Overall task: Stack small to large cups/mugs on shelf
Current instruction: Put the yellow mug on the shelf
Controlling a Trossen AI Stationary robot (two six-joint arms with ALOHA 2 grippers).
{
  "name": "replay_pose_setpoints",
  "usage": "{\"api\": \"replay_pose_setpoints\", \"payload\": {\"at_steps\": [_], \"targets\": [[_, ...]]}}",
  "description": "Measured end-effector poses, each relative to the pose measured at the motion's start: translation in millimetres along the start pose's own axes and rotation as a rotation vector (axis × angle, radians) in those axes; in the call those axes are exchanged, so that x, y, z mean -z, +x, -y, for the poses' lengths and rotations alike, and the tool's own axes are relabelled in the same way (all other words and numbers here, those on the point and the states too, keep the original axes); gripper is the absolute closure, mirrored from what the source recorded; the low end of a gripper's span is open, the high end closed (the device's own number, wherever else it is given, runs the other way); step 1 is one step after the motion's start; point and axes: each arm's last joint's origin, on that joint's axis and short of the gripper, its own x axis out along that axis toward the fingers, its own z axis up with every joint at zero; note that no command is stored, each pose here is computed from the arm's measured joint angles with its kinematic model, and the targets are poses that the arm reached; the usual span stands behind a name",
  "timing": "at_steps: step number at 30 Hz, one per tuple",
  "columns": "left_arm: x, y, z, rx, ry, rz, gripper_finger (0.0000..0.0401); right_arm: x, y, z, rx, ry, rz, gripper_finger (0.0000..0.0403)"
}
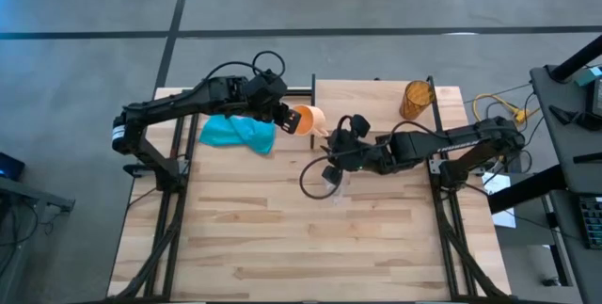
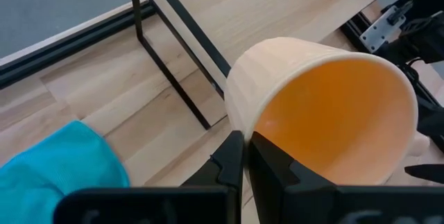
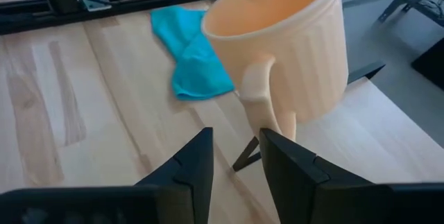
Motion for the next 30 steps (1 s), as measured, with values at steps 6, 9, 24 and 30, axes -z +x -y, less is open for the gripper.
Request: {"api": "replay_pose_setpoints", "payload": {"at_steps": [6, 9, 24, 30], "targets": [[-1.2, 0.4, -1.9, -0.001, 0.0, -0.003, 0.0401, 0.0, -0.2, -0.2, 0.002, 0.0, 0.002, 0.0289], [-1.2, 0.4, -3.8, -0.008, 0.001, -0.014, 0.0401, 0.5, -0.2, 0.2, 0.009, -0.004, -0.001, 0.0289], [-6.9, 0.0, -5.5, 0.007, 0.0, 0.013, 0.0401, 1.2, -1.0, 0.7, 0.051, -0.01, 0.007, 0.0289], [-9.2, -0.3, -3.5, 0.034, -0.002, 0.031, 0.0401, 1.1, -1.0, 0.7, 0.053, -0.02, 0.008, 0.0289]]}}
